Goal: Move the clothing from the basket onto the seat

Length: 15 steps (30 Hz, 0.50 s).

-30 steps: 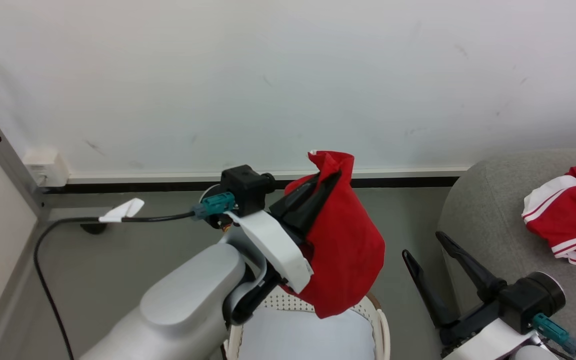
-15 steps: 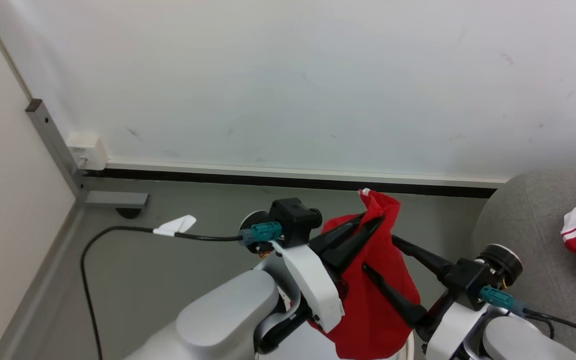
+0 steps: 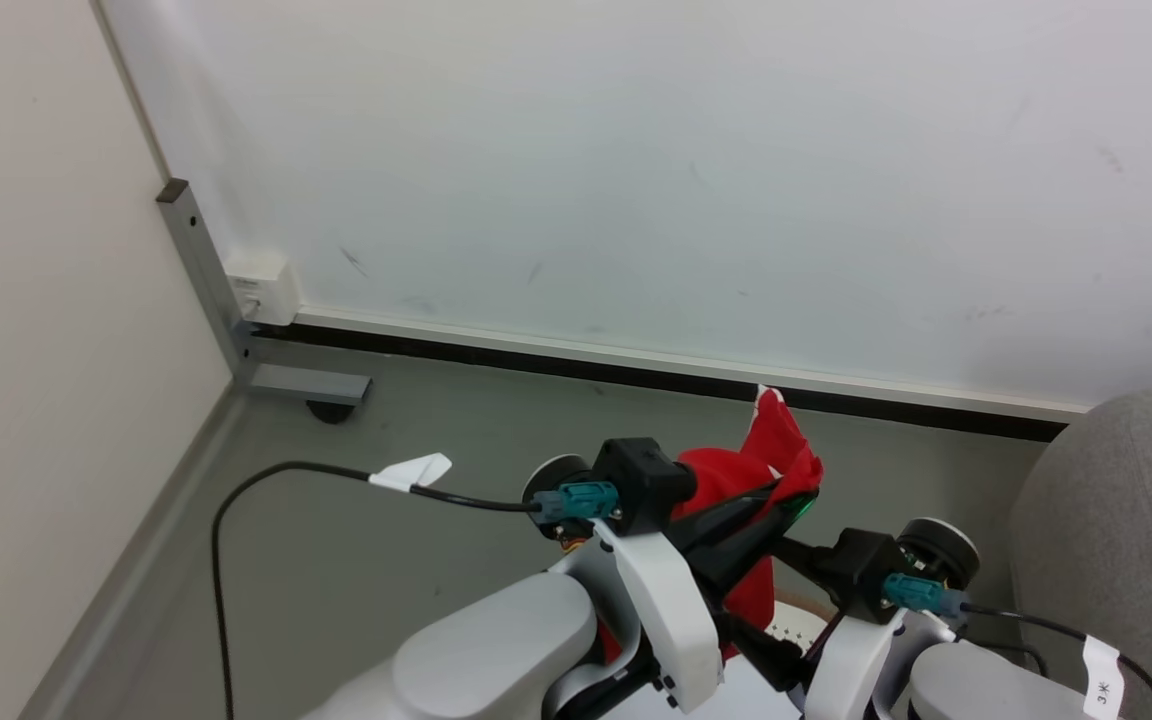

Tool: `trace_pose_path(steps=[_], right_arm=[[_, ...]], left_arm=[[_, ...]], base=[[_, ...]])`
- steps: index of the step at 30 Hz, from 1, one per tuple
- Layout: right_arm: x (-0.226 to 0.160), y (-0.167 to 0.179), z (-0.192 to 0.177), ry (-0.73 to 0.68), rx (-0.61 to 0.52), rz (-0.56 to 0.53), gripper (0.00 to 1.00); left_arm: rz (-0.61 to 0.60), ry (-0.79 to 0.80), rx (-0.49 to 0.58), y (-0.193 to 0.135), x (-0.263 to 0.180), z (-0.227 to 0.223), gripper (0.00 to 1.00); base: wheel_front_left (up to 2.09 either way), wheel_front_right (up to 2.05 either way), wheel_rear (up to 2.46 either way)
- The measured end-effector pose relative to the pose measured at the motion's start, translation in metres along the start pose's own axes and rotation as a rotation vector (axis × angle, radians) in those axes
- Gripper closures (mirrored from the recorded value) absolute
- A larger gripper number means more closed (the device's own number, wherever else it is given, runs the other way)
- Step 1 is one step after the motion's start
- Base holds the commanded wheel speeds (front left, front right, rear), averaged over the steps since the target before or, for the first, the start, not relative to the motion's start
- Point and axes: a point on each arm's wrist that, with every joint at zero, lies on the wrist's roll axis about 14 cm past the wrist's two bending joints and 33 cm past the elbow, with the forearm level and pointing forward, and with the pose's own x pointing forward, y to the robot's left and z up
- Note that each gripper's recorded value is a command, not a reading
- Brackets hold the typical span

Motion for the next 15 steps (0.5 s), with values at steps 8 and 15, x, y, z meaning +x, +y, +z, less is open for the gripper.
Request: trace_pose_path(steps=[8, 15], right_arm=[[0.018, 0.024, -0.002, 0.012, 0.023, 0.06, 0.0], [0.022, 0.026, -0.004, 0.011, 0.048, 0.063, 1.0]], left_arm=[[0.015, 0.009, 0.004, 0.003, -0.006, -0.001, 1.0], [0.03, 0.019, -0.006, 0.009, -0.007, -0.006, 1.0]], base=[[0.0, 0.0, 0.0], [0.0, 0.0, 0.0]])
